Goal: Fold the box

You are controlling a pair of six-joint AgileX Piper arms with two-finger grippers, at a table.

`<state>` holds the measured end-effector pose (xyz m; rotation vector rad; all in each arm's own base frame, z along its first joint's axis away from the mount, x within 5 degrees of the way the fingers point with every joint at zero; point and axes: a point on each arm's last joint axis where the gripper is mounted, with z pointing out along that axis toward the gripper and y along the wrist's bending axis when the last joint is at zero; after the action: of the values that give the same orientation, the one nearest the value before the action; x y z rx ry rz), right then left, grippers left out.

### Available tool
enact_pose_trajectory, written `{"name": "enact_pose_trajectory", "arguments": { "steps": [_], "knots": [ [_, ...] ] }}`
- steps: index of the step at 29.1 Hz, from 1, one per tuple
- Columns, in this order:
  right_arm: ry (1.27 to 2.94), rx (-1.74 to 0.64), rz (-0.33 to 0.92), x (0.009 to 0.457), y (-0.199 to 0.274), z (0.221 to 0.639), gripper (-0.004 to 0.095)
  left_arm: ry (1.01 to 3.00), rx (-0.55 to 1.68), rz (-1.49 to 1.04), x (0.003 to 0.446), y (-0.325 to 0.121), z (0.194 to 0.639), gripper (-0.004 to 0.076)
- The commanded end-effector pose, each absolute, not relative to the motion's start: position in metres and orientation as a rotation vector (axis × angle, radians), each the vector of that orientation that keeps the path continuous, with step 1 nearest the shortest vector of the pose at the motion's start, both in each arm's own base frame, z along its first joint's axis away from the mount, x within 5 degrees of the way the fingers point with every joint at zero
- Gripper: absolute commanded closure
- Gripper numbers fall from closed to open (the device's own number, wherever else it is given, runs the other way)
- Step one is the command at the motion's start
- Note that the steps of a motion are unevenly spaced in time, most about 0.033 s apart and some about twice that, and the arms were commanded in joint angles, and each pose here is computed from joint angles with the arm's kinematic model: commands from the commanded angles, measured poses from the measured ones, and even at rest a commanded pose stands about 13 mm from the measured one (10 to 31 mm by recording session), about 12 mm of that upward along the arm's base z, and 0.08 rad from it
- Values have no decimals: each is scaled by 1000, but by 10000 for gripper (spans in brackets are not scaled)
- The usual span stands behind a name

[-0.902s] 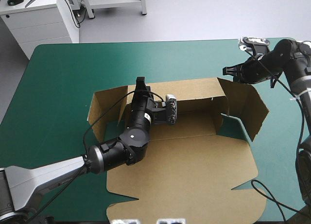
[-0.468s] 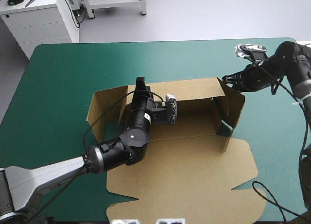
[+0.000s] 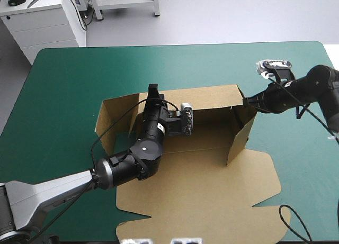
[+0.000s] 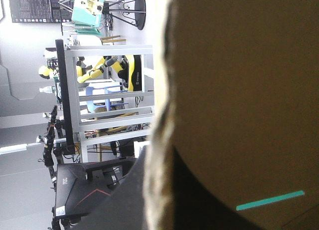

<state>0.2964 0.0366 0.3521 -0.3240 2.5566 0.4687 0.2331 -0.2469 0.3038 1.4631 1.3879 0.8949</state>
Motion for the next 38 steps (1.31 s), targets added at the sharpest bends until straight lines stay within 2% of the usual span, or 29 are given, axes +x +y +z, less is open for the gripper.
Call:
{"name": "enact_pose_trajectory", "arguments": {
  "steps": [1,13,22,25,30,37,38],
  "knots": [
    [2364,-377,456,279,40,364,926,1348,1377,916,231,-240,330,731],
    [2001,-438,402,226,43,331,926,1343,1385,898,230,-241,329,731],
    [1993,-499,388,214,44,309,919,1386,1454,883,228,-240,323,731],
    [2001,-533,399,212,46,308,850,1395,1463,886,228,-240,322,731],
    [2027,-612,429,207,49,305,646,1403,1464,887,228,-239,322,731],
    [2047,-676,403,205,49,299,510,1405,1465,883,228,-239,321,731],
    [2044,-669,384,206,48,296,435,1400,1483,885,228,-239,321,731]
  ]
}}
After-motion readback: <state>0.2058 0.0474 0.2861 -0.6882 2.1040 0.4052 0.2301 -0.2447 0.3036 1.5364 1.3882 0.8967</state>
